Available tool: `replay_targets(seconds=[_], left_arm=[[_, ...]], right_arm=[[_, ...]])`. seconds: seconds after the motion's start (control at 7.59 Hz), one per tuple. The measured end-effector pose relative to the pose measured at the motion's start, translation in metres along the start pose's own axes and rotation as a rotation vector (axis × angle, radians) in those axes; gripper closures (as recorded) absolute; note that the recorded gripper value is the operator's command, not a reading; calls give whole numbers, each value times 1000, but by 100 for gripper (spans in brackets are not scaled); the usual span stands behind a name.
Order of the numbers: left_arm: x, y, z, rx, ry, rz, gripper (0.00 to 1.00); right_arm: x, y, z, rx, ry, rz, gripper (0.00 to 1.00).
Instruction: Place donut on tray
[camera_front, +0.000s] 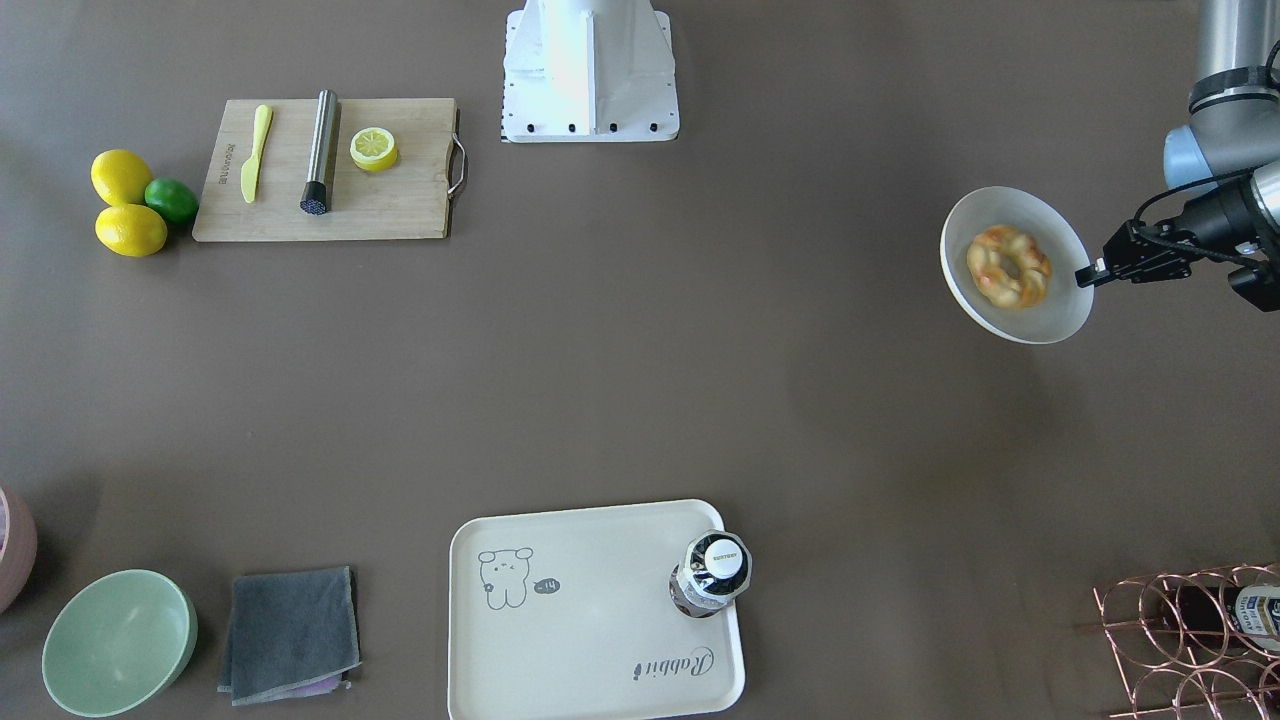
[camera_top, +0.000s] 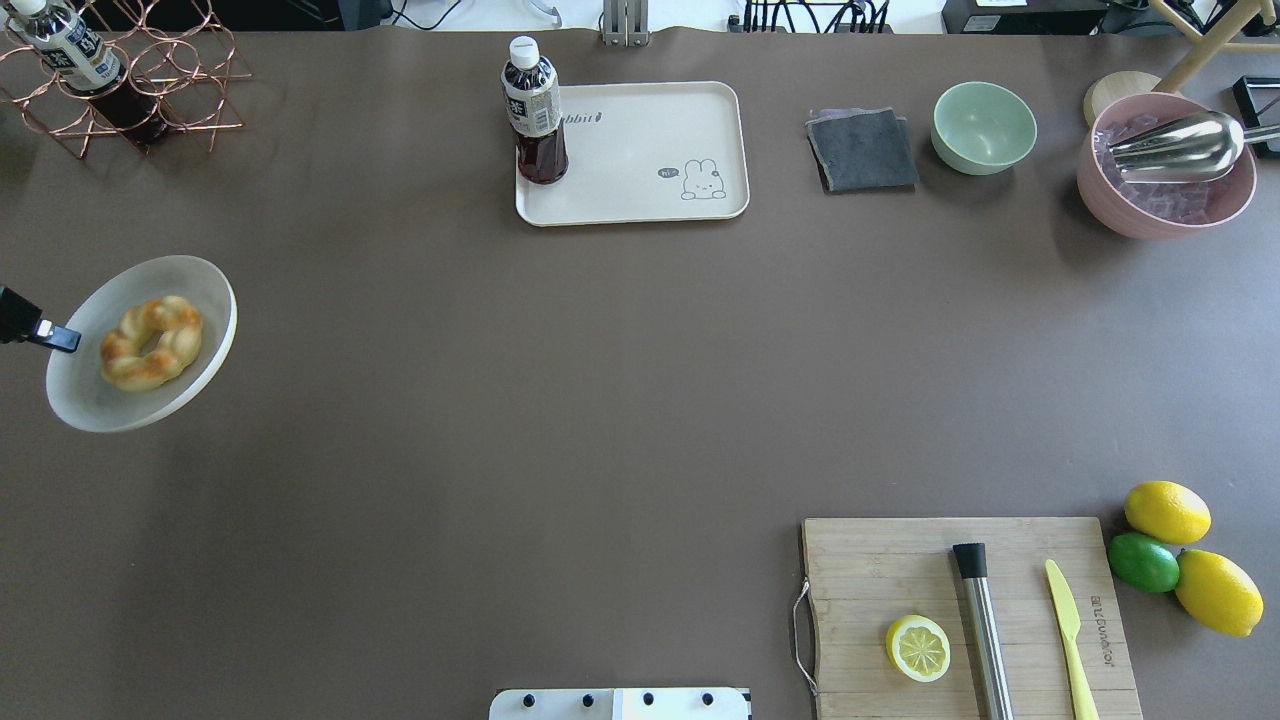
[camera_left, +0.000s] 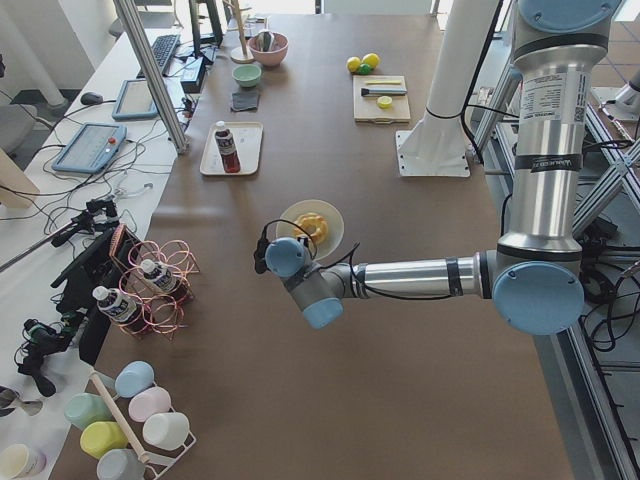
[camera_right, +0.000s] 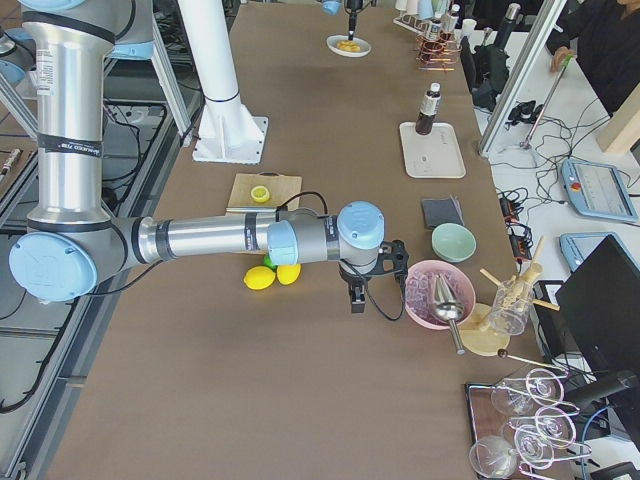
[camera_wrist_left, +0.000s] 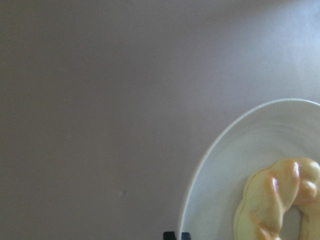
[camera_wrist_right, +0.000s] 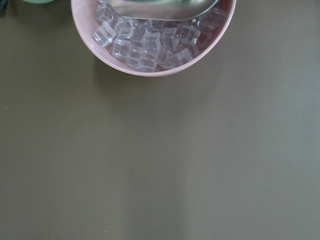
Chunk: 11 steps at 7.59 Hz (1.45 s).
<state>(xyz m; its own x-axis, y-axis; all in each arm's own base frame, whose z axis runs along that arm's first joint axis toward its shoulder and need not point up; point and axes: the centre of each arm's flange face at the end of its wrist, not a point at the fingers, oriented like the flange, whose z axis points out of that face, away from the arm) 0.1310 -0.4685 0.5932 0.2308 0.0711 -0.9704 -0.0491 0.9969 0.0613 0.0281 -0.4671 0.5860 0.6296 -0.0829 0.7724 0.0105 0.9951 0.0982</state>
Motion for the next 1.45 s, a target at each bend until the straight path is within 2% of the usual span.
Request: replay_targets(seconds=[0.13, 0.26, 0.4, 0.53, 0.66, 1.05, 1.45], left_arm=[[51, -25, 2, 5, 33, -40, 100], [93, -46, 11, 10, 51, -62, 100], [126, -62, 28, 25, 53, -73, 100], [155, -77, 44, 50, 41, -84, 100], [186, -86, 56, 74, 20, -93, 100], [314, -78, 82, 128, -115, -145, 100], [434, -42, 118, 152, -267, -150, 100]], right_arm=[[-20, -8, -8, 20, -4, 11, 0], [-40, -15, -5, 26, -15, -13, 0], [-66, -25, 8, 30, -29, -77, 0], [-94, -38, 16, 40, -45, -78, 0], [-125, -53, 14, 57, -64, -44, 0], [-190, -82, 14, 67, -99, -41, 0], [-234, -95, 23, 99, -59, -57, 0]])
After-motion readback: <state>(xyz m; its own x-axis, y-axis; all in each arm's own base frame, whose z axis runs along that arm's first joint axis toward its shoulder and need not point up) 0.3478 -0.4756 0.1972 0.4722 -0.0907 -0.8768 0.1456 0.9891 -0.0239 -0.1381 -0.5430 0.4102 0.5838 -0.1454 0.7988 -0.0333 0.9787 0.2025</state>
